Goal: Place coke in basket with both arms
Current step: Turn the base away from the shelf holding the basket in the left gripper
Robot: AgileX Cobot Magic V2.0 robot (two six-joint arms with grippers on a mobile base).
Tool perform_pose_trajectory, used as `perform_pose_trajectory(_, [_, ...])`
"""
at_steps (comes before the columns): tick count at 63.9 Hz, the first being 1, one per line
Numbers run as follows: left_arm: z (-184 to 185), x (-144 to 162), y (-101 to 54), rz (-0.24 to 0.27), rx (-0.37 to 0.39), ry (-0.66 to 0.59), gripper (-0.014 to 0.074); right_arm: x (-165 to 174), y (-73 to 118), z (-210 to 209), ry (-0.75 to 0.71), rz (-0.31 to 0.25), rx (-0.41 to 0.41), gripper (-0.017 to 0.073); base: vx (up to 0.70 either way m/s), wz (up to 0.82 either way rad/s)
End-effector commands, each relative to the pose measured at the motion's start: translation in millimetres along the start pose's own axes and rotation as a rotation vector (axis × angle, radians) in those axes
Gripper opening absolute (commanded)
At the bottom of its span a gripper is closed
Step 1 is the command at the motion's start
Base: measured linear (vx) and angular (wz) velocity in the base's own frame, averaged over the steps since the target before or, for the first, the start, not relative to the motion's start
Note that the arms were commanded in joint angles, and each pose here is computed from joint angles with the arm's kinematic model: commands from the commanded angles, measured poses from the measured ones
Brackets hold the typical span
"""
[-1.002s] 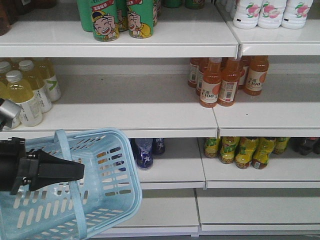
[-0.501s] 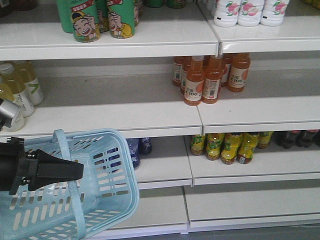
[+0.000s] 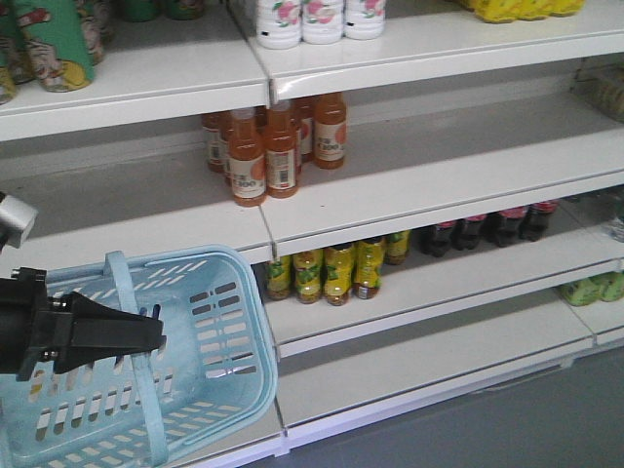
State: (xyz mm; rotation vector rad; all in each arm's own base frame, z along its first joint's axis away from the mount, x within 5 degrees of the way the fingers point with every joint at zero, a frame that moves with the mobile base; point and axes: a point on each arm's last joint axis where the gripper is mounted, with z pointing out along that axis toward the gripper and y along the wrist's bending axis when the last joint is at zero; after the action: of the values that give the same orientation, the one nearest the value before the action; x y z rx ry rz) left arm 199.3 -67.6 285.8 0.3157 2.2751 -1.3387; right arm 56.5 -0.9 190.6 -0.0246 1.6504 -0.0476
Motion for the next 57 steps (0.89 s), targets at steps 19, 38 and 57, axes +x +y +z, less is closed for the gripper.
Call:
perform_pose_trajectory(19, [-5.3,-7.7,-18.8,0.036,0.090,-0.047,-0.0006,-5.3,-0.4,-0.8,-0.081,-0.009,0.006,-0.0002,0.02,-0.56])
perform_pose_trajectory(38, [-5.3,-7.7,-18.8,0.036,0.090,-0.047,-0.0006,-5.3,-0.4,-0.8,-0.081,-0.009,0.006,-0.0002,0.03,-0.69])
perform_pose_trajectory(57, [-5.3,-7.7,-18.8,0.036,0.090,-0.047,-0.0006,-5.4,-0.4,-0.8,-0.082,-0.009,0.006,-0.0002,0.05,-0.64])
